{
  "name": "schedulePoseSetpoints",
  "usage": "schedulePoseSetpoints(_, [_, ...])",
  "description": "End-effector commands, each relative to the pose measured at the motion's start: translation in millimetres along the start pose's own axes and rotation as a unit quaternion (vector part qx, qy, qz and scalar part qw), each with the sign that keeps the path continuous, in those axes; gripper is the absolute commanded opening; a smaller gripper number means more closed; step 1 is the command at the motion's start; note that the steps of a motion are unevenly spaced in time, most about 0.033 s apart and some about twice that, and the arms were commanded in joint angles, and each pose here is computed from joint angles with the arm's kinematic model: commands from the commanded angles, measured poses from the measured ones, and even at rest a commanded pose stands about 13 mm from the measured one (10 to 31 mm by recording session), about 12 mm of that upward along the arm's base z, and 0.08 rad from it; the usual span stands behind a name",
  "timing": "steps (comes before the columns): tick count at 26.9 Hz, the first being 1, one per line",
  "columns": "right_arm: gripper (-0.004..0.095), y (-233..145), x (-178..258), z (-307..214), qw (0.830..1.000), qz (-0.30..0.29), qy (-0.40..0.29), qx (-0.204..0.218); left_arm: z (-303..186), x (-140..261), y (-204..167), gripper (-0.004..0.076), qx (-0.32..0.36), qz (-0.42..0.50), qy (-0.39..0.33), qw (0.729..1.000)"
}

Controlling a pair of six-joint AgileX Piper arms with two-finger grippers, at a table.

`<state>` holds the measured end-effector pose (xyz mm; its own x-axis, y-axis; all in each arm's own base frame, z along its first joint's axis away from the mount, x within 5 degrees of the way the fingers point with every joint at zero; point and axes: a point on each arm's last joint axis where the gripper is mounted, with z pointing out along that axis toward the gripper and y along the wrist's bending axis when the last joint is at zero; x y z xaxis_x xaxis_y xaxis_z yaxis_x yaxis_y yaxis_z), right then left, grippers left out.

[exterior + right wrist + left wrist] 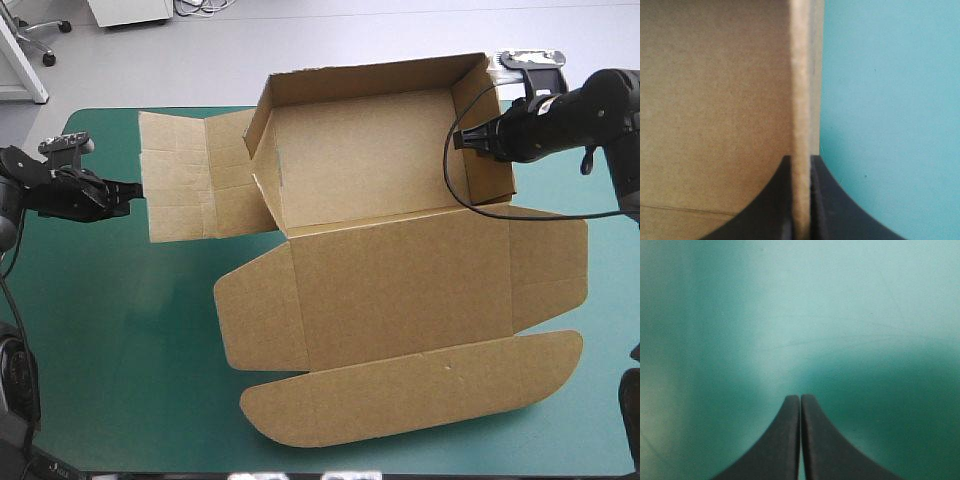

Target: Fold the box

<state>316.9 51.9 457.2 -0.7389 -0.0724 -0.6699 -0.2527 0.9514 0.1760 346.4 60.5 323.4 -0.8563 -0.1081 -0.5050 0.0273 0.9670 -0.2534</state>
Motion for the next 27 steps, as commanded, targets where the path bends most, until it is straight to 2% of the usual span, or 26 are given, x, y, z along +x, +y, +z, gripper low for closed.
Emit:
schedulePoseSetpoints(1, [-0.0032, 12, 1, -47, 0.998, -0.006, -0.057, -0.016, -14, -9, -15, -0.0004, 0.062, -0.011, -0.044, 0.997])
schedulePoseSetpoints(5, [-0.0032, 16, 3, -56, 0.997, -0.006, -0.068, -0.027, -3, -10, -26, -0.0005, 0.157, -0.015, -0.032, 0.987])
schedulePoseSetpoints(11, [-0.0033, 20, 2, -54, 0.996, -0.007, -0.067, -0.049, -5, -14, -43, -0.0005, 0.275, -0.006, -0.062, 0.959])
schedulePoseSetpoints(16, [-0.0033, 22, 0, -45, 0.995, -0.005, -0.06, -0.075, 3, -10, -56, -0.0005, 0.318, -0.001, -0.056, 0.947])
schedulePoseSetpoints(21, [-0.0033, 20, -2, -38, 0.996, -0.004, -0.052, -0.077, 15, -1, -75, -0.0005, 0.336, 0.022, -0.033, 0.941])
schedulePoseSetpoints(27, [-0.0032, 16, -4, -19, 0.996, 0.001, -0.032, -0.078, 9, 0, -97, -0.0005, 0.411, 0.032, -0.036, 0.91])
